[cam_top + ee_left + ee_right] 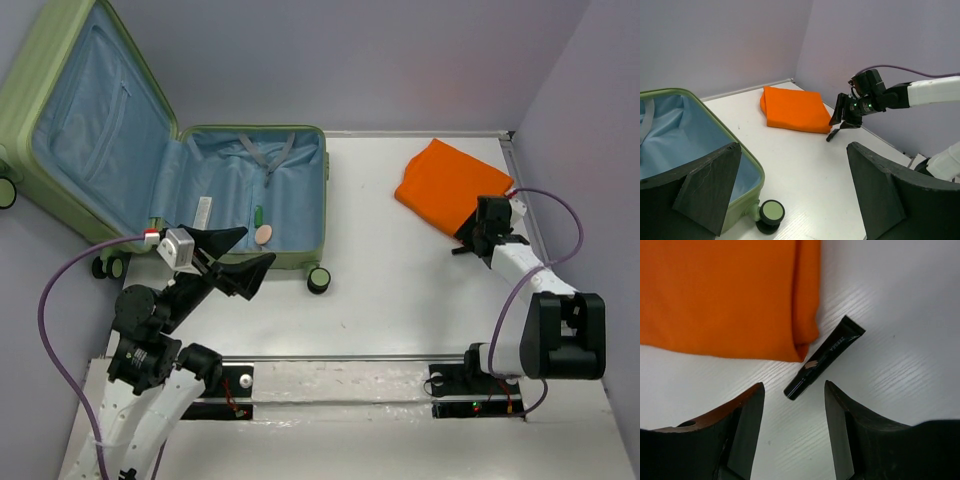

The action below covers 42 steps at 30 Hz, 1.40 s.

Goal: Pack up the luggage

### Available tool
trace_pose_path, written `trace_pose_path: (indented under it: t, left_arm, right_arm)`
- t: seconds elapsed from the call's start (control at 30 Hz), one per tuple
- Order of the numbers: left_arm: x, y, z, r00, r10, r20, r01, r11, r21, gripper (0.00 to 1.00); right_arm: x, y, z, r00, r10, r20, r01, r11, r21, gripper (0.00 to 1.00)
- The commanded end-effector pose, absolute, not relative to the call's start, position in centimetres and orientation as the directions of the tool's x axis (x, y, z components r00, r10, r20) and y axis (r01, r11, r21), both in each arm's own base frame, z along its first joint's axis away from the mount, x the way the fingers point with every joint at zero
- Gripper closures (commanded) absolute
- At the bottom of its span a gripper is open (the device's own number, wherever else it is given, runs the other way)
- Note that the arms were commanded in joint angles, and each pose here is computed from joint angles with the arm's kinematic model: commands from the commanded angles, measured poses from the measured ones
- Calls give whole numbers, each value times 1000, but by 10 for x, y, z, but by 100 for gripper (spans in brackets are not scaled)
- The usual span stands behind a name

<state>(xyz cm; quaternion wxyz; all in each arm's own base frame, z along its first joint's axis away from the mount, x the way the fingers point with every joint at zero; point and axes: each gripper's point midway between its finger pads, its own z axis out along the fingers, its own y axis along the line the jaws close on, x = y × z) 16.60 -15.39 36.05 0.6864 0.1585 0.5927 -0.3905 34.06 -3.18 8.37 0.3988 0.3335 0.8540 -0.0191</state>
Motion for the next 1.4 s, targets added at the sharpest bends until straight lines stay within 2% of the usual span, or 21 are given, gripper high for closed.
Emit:
trace_pose_path:
  t: [0.0, 0.5, 0.87, 1.07, 1.13, 1.27, 1.37]
  left_arm:
    - [153, -152, 384, 64, -365, -929, 749, 633, -197, 1]
    - [147, -152, 386, 73, -367, -928, 759, 623, -187, 1]
    - [145, -149, 390, 88, -374, -923, 754, 631, -183, 1]
    - [142, -148, 391, 95, -378, -921, 756, 629, -180, 1]
    - [142, -148, 391, 94, -380, -920, 757, 628, -182, 1]
    - [143, -148, 391, 93, -377, -922, 753, 633, -182, 1]
    - [144, -149, 390, 87, -375, -923, 755, 629, -185, 1]
  right_arm:
    - [353, -57, 89, -389, 571, -723, 636, 734, 238, 43]
    - [367, -50, 56, -521, 566, -639, 609, 771, 185, 43]
    - [345, -35, 24, -633, 577, -516, 597, 788, 149, 48]
    - [332, -33, 23, -641, 575, -509, 593, 792, 147, 62]
    - [332, -30, 28, -633, 578, -515, 584, 793, 173, 71]
    - [333, -19, 46, -622, 569, -538, 539, 809, 234, 76]
    - [330, -10, 68, -609, 561, -560, 489, 822, 292, 76]
